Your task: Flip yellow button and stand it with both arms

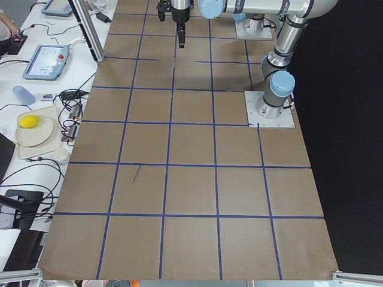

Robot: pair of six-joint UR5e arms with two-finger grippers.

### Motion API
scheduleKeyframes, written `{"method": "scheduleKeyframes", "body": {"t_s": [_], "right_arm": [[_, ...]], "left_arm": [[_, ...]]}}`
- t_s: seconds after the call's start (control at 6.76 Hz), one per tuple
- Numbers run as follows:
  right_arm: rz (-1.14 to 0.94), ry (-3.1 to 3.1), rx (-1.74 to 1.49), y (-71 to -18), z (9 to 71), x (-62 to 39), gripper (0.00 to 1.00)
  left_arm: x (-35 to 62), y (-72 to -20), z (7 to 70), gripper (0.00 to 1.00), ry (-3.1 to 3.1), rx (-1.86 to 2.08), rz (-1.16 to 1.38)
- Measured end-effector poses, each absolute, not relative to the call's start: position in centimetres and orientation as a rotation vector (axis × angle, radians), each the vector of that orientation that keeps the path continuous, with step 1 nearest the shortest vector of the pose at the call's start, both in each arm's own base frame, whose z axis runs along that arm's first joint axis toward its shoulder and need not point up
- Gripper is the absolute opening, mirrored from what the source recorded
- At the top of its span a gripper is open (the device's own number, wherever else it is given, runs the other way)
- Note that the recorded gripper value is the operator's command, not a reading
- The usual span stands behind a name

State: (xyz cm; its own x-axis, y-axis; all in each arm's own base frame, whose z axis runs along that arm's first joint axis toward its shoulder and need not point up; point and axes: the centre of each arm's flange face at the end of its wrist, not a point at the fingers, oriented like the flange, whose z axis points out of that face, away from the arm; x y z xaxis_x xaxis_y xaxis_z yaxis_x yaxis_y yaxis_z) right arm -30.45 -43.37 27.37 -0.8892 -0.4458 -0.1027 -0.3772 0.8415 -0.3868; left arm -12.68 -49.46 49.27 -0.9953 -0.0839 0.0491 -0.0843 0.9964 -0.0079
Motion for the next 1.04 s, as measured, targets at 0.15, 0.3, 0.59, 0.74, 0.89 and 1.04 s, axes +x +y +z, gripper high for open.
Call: {"method": "scheduleKeyframes", "body": {"t_s": [0.15, 0.3, 0.59, 0.74, 0.89, 1.04], "right_arm": [[-0.443, 2.928, -0.562, -45.1, 30.2, -29.9, 1.00], [-0.320, 3.007, -0.466, -47.1, 32.7, -28.0, 1.00], [-0.134, 3.097, -0.135, -51.4, 38.6, -19.8, 1.00], [-0.065, 3.124, 0.021, -52.6, 41.5, -14.0, 1.00], [-0.007, 3.150, 0.117, -52.8, 43.6, -8.2, 1.00], [0.019, 3.161, 0.189, -52.3, 45.1, -2.2, 1.00]], "left_arm": [[-12.7, -49.4, 49.3, 1.00, -3.090, 0.131, 0.014], [-12.7, -49.4, 49.4, 1.00, -3.090, 0.132, 0.016], [-12.6, -49.4, 49.5, 1.00, -3.090, 0.137, 0.021], [-12.6, -49.5, 49.5, 1.00, -3.090, 0.138, 0.021], [-12.6, -49.5, 49.6, 1.00, -3.090, 0.138, 0.022], [-12.6, -49.5, 49.6, 1.00, -3.089, 0.138, 0.022]]}}
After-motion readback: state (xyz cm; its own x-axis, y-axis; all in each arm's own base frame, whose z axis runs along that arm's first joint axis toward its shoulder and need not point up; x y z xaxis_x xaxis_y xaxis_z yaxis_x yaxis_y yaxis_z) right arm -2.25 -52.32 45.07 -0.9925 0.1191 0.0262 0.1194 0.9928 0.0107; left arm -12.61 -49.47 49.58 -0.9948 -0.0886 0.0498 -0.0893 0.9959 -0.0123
